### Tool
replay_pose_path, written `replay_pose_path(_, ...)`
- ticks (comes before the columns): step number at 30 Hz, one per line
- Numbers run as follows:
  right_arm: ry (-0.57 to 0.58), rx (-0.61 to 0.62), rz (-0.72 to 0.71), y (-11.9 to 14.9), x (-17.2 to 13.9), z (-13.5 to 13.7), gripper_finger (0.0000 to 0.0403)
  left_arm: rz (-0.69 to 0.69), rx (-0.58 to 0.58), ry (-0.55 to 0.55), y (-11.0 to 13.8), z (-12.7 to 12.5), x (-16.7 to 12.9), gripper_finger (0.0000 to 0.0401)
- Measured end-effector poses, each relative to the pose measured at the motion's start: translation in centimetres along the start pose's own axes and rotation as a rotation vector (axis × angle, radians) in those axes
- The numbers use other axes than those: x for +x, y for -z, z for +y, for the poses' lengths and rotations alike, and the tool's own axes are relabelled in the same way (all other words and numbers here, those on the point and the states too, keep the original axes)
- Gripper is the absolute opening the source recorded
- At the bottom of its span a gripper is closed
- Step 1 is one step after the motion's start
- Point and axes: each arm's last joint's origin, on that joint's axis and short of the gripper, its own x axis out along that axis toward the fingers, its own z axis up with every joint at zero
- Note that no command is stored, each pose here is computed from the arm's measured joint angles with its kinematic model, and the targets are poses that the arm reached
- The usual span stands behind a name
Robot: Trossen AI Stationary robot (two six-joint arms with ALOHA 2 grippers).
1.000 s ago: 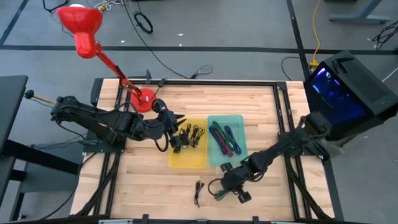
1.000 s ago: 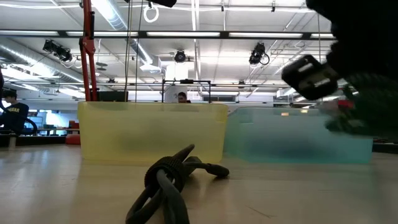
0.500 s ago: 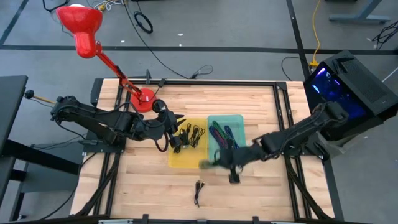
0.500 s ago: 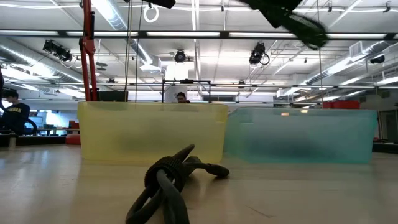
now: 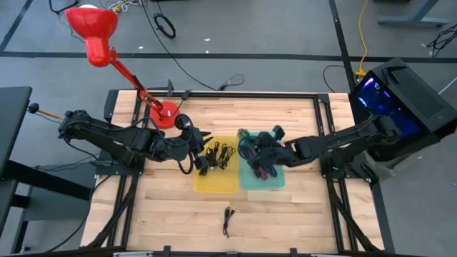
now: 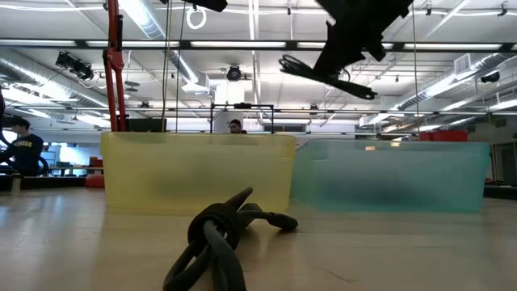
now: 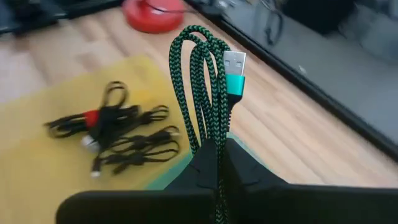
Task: Pick & Place USB Port
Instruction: Put the green charger cable into the green bin
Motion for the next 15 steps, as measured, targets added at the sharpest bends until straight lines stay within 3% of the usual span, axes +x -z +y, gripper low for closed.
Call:
replay_pose_path(7,0.094,0.165,0.05,1.3,2.0,-0.9,0.0,0.003,-0.006,0.008,0.0,0.0,0.0,0.0073)
replay_pose_path(15,0.131,0.262,0.154,6.0,3.5,-1.9,0.0,0.007,-0.009,0.009,0.1,0.0,0.0,0.0073)
